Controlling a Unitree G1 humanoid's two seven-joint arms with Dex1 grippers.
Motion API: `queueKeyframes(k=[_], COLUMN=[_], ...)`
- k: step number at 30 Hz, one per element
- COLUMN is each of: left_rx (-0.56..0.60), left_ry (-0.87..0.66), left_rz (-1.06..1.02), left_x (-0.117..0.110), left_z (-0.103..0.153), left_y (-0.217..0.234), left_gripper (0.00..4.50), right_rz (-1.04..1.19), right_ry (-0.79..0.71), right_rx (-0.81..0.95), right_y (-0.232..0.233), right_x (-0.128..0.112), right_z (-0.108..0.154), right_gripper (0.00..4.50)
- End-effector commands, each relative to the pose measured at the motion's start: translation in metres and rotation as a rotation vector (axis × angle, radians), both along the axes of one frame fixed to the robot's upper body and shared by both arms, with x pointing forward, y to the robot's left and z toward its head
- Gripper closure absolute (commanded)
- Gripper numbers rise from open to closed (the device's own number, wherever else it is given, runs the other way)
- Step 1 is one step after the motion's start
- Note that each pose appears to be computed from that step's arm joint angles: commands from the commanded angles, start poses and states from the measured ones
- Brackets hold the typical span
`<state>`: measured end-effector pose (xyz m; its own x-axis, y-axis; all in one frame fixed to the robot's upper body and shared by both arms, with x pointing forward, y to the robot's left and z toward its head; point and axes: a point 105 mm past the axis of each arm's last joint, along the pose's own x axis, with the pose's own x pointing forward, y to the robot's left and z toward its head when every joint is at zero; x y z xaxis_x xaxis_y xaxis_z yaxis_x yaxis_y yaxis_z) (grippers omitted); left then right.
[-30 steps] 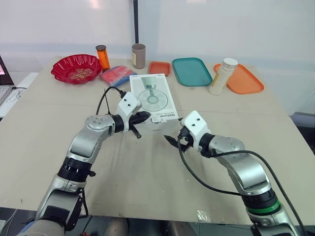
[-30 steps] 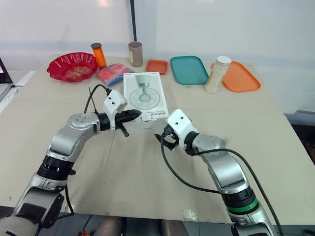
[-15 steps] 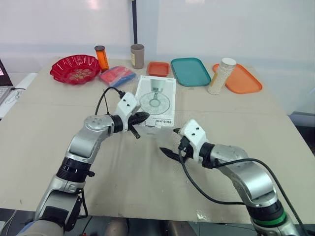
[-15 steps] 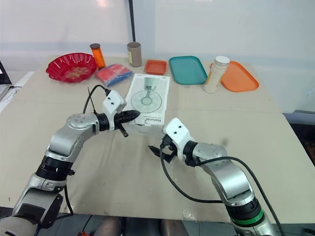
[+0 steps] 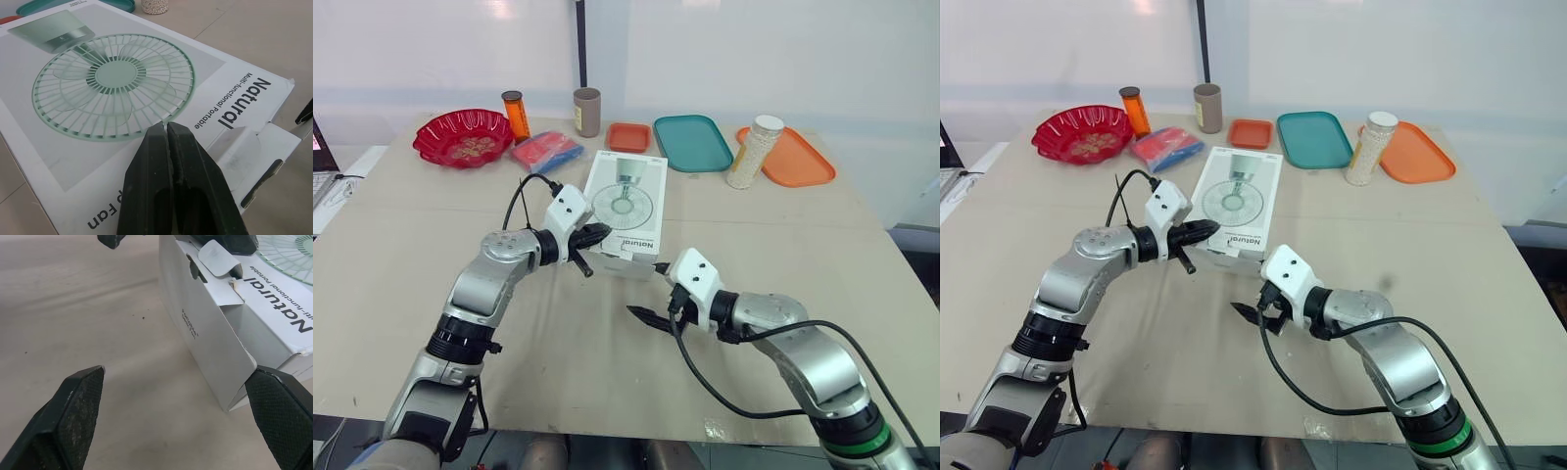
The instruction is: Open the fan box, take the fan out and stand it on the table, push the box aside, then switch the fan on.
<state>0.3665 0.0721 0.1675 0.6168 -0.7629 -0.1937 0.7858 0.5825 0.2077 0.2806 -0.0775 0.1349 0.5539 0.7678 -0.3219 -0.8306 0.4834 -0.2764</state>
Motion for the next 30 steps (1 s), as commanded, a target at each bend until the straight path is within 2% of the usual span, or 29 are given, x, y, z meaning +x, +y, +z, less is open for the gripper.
queueKeyframes(k=[1, 6, 13, 18, 24, 30], left_rx=[0.023, 0.021, 0.025, 0.049, 0.05, 0.048], left_ry=[0.049, 0.042, 0.033, 0.053, 0.075, 0.079], left_rz=[0.02, 0.024, 0.037, 0.064, 0.064, 0.056], left_x=[0.001, 0.002, 0.002, 0.002, -0.003, -0.002], left_z=[-0.011, -0.003, 0.015, 0.004, -0.009, -0.013], left_y=[0.005, 0.007, 0.016, 0.024, 0.023, 0.02], left_gripper=[4.34, 4.34, 4.34, 4.34, 4.34, 4.34], right_rz=[0.122, 0.187, 0.184, 0.114, -0.014, -0.134], right_ry=[-0.029, -0.04, -0.083, -0.049, 0.046, 0.034], right_rx=[0.002, -0.056, -0.113, -0.049, 0.079, 0.084], right_y=[0.014, 0.016, 0.014, 0.005, -0.011, -0.011], right_x=[-0.018, -0.025, -0.014, -0.011, -0.018, 0.004], right_z=[0.003, -0.009, -0.023, -0.012, 0.0, -0.003], right_gripper=[0.0, 0.0, 0.0, 0.0, 0.0, 0.0])
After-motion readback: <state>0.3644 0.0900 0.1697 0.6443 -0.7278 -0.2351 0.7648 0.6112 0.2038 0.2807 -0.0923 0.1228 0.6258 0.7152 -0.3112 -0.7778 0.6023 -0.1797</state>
